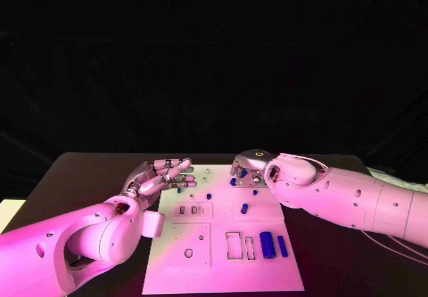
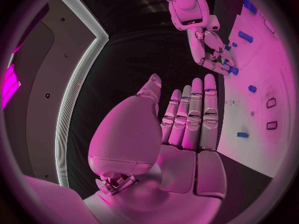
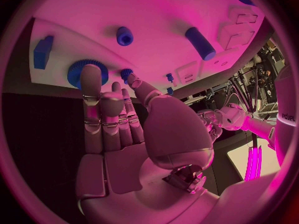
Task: Assemble the parts on the task board
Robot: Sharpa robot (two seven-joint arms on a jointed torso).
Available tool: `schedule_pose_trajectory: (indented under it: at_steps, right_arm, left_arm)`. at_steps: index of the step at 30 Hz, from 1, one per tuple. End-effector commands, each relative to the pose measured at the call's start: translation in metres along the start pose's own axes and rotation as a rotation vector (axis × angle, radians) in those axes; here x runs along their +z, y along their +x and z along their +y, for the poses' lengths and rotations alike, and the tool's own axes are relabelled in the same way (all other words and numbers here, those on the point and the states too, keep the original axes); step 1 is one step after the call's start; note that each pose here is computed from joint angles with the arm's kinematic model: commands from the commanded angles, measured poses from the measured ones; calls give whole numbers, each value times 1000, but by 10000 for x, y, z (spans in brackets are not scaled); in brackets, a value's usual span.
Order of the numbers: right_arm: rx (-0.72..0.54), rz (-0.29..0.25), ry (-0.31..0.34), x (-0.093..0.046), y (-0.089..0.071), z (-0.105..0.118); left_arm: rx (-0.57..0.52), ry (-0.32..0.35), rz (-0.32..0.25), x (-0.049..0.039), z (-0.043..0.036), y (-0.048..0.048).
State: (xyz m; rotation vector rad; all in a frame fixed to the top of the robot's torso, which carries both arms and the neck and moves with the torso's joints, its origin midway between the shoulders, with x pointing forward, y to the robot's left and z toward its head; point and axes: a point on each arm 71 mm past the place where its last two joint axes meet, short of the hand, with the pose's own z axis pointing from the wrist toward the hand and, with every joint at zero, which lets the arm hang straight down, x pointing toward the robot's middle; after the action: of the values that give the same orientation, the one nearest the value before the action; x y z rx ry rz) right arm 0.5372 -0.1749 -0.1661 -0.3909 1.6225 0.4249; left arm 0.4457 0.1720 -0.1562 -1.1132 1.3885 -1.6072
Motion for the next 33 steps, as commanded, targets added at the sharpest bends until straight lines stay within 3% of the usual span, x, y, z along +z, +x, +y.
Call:
schedule_pose_trajectory:
  at_steps: [1, 26, 33]
  right_arm:
    - [-26, 27, 4, 14, 15, 14]
    - [-59, 67, 10, 68, 49, 43]
    - [-76, 12, 26, 67, 9, 39]
  left_arm:
    - [-15, 0, 22, -2, -12, 32]
    - [-17, -5, 25, -4, -16, 17]
    - [-19, -8, 24, -3, -16, 9]
